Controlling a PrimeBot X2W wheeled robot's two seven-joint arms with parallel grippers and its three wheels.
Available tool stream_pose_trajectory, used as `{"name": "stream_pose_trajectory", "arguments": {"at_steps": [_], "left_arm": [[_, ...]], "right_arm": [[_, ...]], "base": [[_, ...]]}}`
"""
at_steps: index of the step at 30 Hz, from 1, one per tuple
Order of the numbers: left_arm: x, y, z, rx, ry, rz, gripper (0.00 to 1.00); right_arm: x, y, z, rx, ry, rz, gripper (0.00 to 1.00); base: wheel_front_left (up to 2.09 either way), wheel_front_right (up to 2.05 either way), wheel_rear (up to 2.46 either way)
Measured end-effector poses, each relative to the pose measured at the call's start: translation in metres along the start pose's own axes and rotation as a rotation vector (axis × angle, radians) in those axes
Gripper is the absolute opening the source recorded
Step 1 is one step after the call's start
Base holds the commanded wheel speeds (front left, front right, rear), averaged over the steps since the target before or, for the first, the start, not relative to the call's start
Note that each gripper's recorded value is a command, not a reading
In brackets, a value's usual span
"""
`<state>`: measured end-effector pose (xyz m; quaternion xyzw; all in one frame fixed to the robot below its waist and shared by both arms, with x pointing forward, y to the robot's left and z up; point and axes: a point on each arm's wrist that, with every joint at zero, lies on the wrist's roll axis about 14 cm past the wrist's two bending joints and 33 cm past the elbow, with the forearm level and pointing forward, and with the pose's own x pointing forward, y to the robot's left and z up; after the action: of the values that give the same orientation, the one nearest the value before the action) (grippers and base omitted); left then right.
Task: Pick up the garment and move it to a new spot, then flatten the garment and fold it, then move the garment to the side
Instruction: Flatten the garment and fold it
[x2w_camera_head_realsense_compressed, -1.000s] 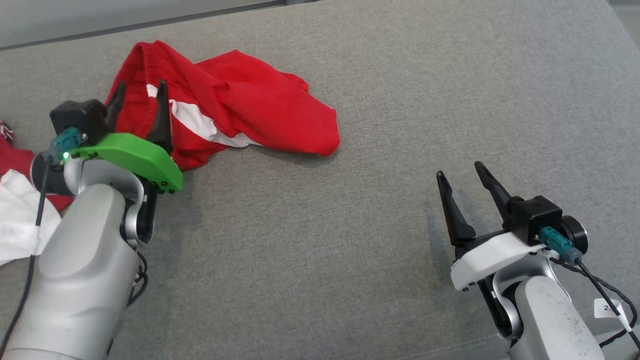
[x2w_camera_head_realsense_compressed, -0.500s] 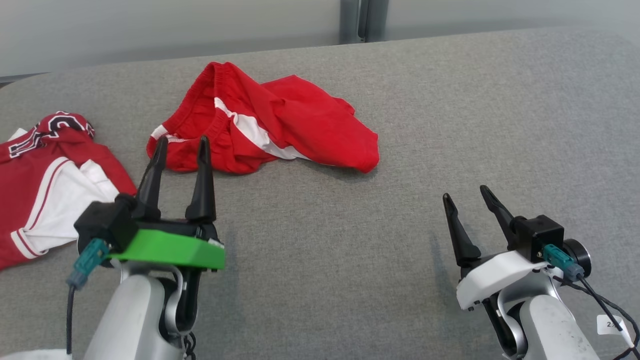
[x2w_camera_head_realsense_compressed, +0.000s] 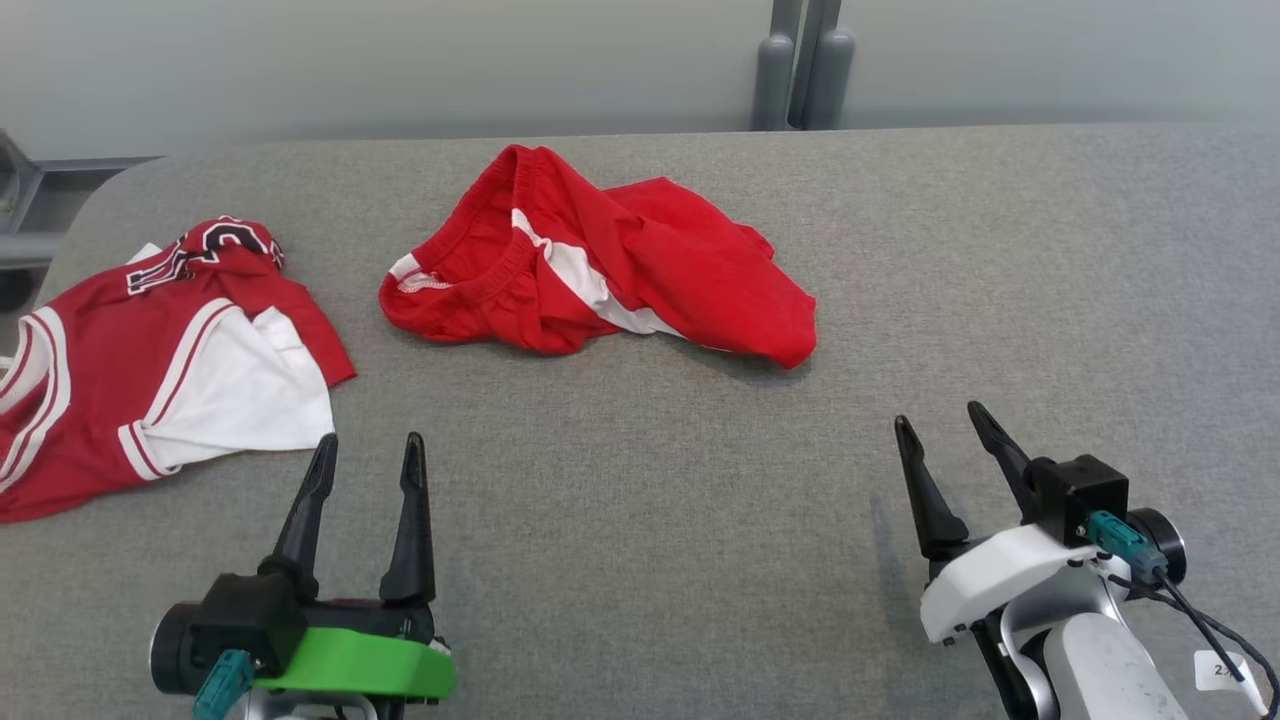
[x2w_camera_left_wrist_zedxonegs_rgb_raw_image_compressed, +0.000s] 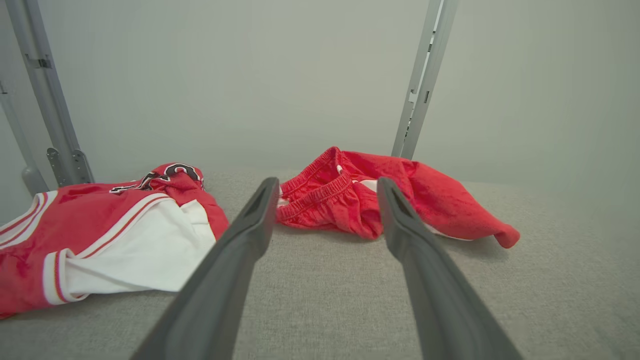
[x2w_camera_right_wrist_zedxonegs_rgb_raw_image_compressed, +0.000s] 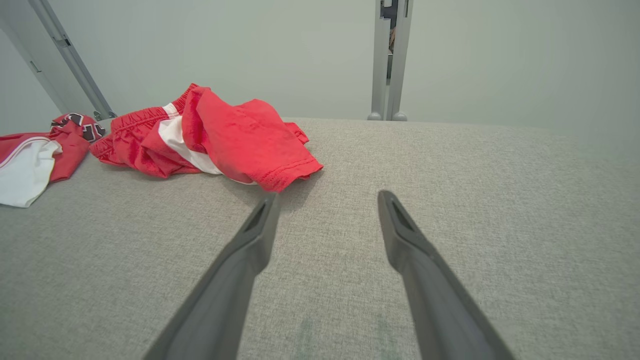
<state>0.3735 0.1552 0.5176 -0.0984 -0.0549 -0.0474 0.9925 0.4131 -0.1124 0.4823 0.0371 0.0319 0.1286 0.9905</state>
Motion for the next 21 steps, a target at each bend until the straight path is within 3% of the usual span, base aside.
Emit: {"name": "stream_pose_trajectory", "arguments": {"at_steps": [6,21], "left_arm": [[-0.017,0.011,-0.004,0.004,0.015,0.046,1.0],[-0.027,0.031,-0.016,0.006,0.059,0.113,1.0]], "right_arm": [[0.01,0.011,-0.01,-0.001,0.035,0.033,1.0],[0.077,0.044,-0.05,0.033,0.179,0.141,1.0]], "base": [[0.0,0.0,0.0],[0.0,0.0,0.0]]}}
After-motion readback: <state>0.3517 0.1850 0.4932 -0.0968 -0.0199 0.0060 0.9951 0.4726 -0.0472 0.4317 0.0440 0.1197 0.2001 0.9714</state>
